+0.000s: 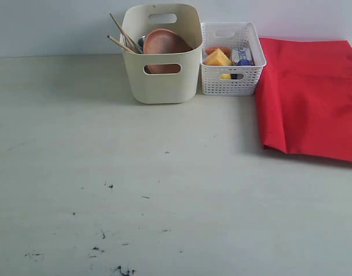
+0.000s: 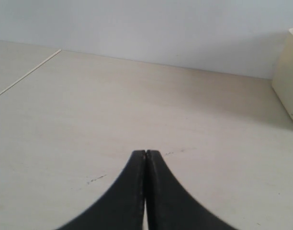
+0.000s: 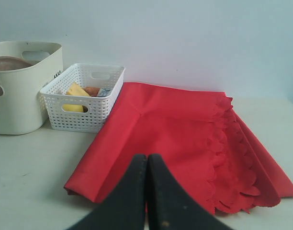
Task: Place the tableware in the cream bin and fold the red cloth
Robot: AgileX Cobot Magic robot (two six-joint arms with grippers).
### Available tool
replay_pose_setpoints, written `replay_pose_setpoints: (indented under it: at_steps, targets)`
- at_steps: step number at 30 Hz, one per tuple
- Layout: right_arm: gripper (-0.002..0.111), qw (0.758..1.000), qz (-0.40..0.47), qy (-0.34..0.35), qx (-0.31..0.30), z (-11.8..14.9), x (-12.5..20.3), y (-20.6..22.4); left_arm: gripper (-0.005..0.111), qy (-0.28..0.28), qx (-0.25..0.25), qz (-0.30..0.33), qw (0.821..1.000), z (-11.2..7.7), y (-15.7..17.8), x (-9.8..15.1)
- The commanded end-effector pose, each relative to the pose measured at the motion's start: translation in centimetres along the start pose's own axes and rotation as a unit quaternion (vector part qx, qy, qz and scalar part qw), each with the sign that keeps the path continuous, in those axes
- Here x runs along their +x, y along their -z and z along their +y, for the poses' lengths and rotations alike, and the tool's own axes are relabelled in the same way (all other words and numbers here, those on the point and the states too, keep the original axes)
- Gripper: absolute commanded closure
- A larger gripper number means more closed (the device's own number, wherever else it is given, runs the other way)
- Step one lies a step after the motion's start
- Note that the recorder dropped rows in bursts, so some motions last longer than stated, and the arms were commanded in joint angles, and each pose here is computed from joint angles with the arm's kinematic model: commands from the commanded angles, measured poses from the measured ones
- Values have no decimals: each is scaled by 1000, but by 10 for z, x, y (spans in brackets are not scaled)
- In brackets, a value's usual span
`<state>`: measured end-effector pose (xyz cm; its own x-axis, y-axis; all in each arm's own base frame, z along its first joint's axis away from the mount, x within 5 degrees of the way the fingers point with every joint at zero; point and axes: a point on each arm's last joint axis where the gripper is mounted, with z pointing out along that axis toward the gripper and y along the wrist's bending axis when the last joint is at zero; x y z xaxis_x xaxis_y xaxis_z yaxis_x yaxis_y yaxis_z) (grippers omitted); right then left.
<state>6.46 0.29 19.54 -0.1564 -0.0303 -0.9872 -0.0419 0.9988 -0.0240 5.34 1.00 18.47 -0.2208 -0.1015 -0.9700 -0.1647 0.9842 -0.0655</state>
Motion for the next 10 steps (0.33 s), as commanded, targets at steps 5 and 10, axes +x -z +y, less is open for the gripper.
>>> replay_pose_setpoints:
  at_steps: [5,10]
  targets:
    - [108,1000,-1,0,0,0,1,0,105,0,3,-2,1000,0,0,0]
    - [108,1000,-1,0,0,0,1,0,105,0,3,-2,1000,0,0,0]
